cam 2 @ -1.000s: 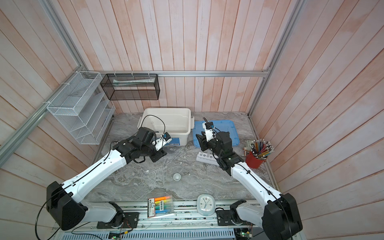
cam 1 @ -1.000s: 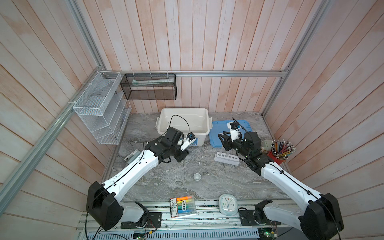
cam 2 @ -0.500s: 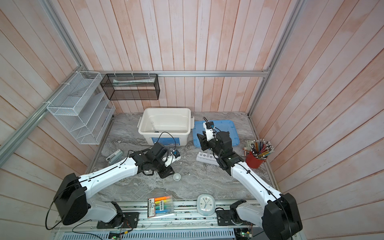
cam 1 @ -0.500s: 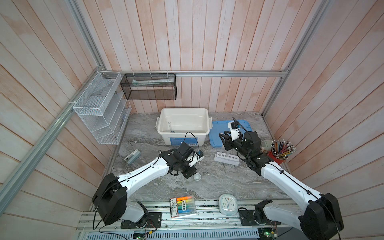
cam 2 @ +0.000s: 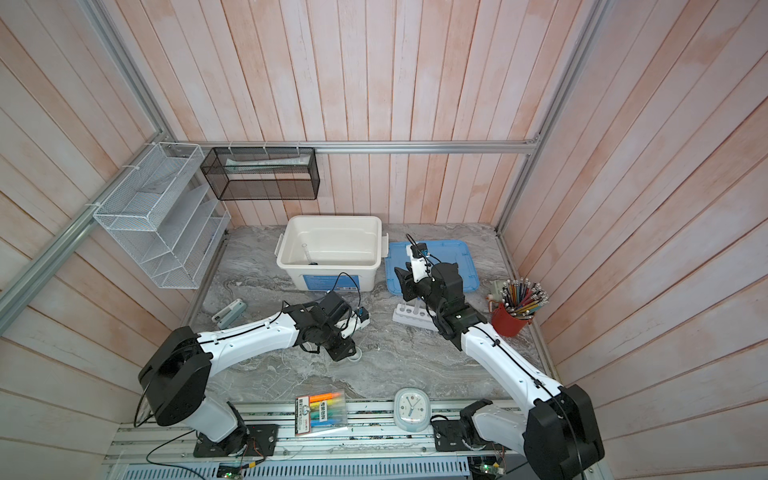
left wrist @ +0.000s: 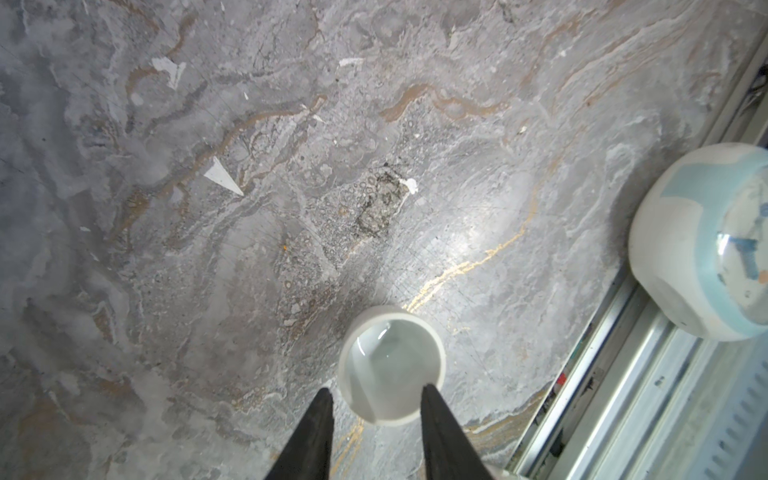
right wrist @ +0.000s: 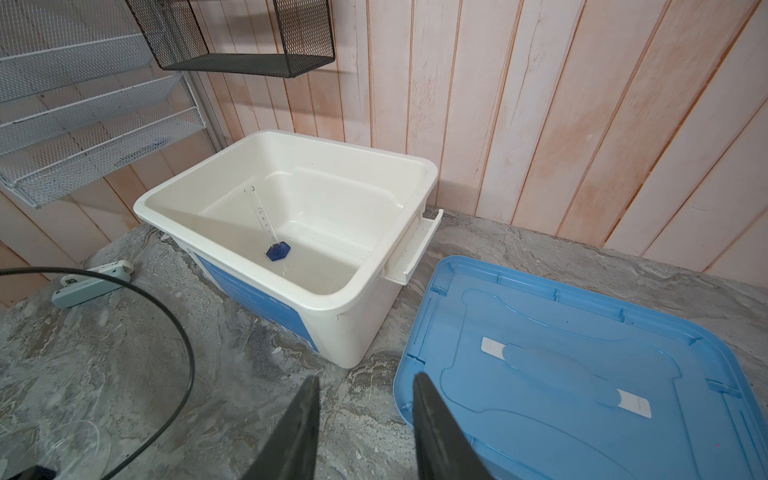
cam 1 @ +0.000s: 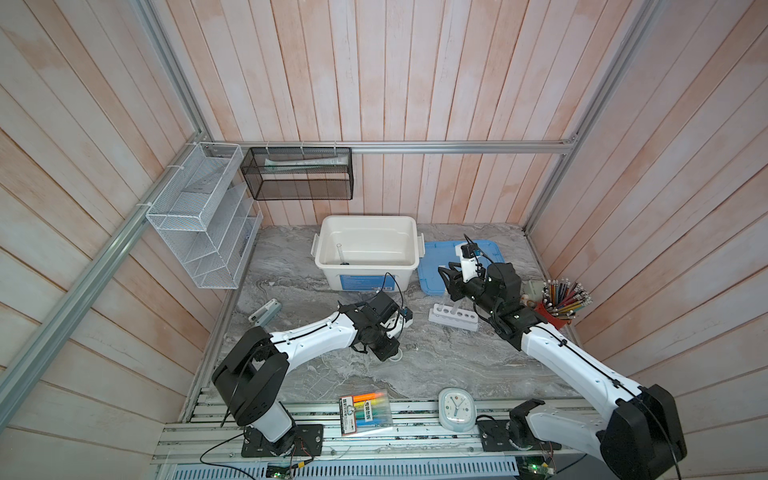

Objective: Organize the chemistry lab equipment
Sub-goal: 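Move the left gripper down to the small white cup on the table, then close the left gripper on the rim of the white cup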

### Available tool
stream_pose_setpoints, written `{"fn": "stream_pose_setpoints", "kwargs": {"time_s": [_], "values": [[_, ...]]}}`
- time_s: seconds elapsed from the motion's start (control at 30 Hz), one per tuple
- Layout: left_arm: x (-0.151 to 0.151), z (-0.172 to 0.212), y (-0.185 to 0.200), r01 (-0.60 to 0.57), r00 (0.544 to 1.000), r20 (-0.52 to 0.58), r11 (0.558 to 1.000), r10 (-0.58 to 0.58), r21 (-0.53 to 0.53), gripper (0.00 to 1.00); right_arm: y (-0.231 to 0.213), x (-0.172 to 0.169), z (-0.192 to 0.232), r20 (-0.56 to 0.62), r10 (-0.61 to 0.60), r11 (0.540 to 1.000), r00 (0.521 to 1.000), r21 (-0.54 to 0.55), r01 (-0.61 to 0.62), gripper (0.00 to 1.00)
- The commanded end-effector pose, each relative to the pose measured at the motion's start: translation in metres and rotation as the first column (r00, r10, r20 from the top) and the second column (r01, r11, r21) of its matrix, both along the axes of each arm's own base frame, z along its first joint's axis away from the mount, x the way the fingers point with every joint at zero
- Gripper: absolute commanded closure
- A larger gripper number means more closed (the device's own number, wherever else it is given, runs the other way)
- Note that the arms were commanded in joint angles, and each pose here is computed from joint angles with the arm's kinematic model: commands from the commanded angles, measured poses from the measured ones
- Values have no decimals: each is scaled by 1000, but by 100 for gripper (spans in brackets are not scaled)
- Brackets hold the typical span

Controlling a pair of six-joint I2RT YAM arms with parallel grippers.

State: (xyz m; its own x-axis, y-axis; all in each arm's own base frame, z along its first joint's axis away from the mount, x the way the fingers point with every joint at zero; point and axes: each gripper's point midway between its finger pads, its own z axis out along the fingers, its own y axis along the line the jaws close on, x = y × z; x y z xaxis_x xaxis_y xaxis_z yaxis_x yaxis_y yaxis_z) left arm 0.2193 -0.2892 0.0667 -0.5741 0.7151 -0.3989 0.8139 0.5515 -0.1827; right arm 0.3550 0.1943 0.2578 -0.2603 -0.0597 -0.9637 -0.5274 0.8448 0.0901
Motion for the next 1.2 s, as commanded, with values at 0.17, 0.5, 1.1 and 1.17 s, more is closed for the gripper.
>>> {"fn": "stream_pose_setpoints", "kwargs": {"time_s": [0.17,0.5,1.1,1.17], "values": [[0,-17,-2,-10,1000,-18,1000,10,14,63,7,1,3,10,31,1000,999,-1,-31,62],[2,-24,-6,-3,1000,-29,1000,3,17,65,9,1,0,6,40,999,999,5,-40,62],[2,-37,-4,-7,999,-54,999,10,54,86,11,1,-10,-8,46,999,999,6,-46,62],[3,-36,-4,-10,999,-52,998,13,57,89,11,1,-11,-10,47,999,999,7,-47,62]]}}
